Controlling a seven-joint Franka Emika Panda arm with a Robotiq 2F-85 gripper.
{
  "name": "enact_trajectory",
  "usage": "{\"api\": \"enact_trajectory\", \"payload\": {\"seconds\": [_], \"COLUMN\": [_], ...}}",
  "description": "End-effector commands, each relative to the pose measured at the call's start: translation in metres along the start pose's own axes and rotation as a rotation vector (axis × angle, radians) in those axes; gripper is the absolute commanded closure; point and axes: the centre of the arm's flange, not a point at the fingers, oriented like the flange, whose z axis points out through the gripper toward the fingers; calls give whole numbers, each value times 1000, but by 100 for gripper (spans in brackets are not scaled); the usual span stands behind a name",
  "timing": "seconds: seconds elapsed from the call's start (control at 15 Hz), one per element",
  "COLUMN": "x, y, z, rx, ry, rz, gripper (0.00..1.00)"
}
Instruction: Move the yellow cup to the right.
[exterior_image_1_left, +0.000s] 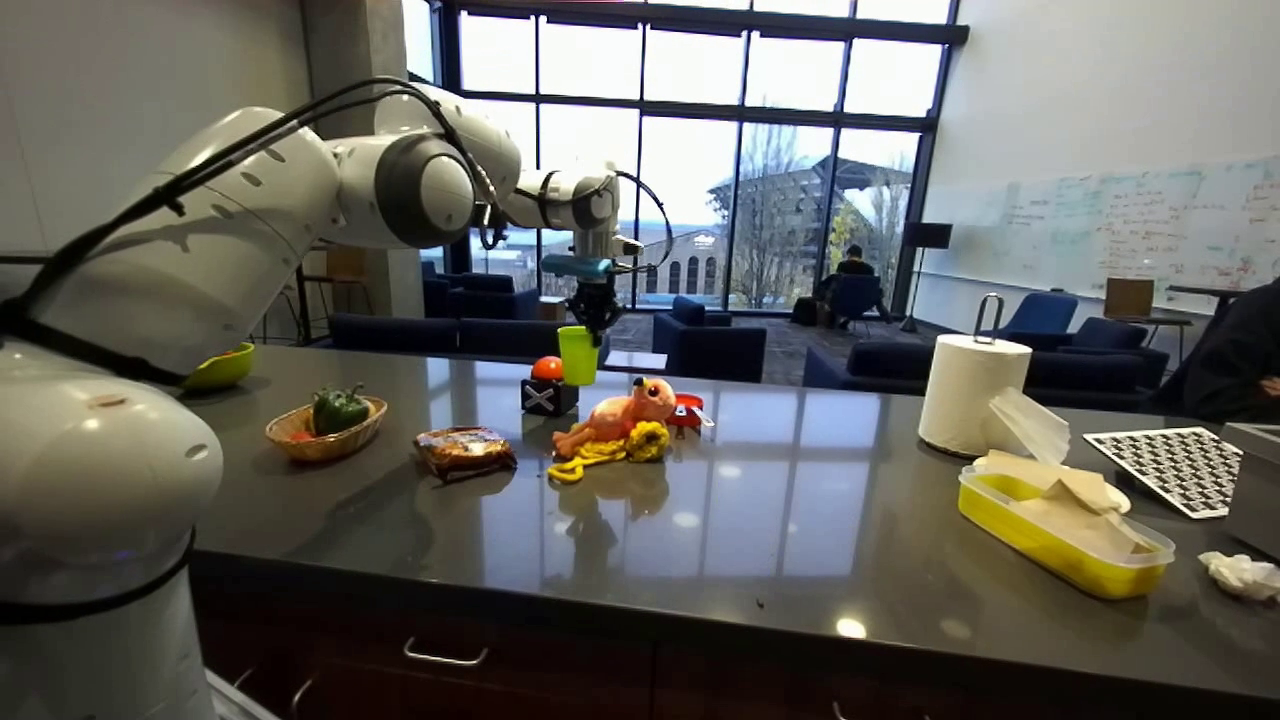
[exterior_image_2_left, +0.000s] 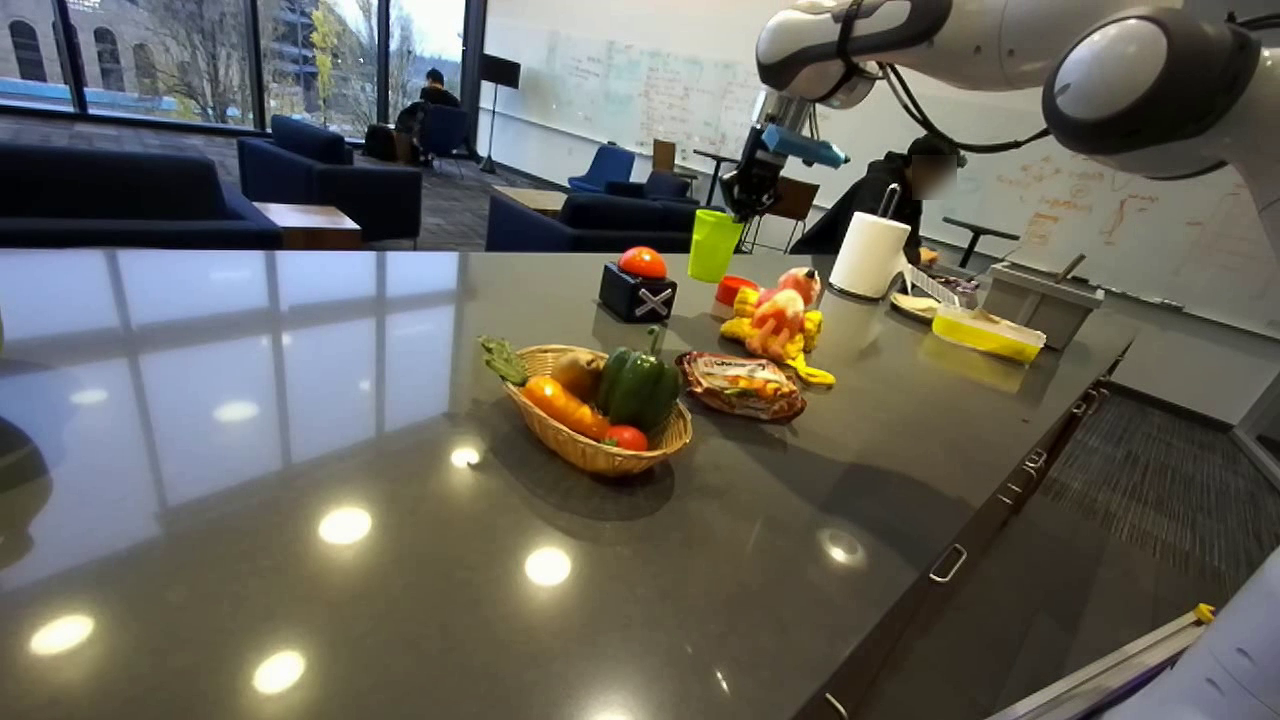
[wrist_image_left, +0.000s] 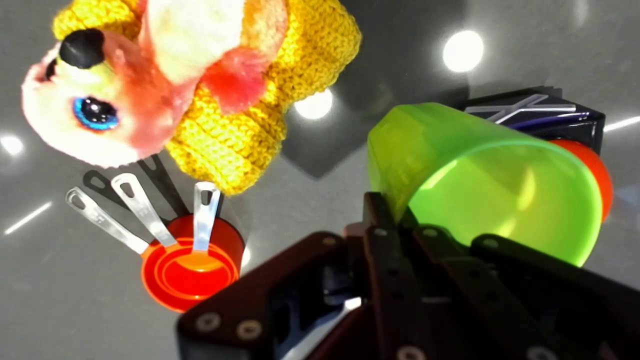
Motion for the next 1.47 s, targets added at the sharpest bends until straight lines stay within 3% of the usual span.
{"api": "enact_trajectory", "payload": {"seconds": [0.0, 1.4], "x": [14, 37], "y": [6, 43], "z": [13, 71], "rx": [16, 26], "ry": [13, -11], "rz": [-10, -18], "gripper": [99, 99]}}
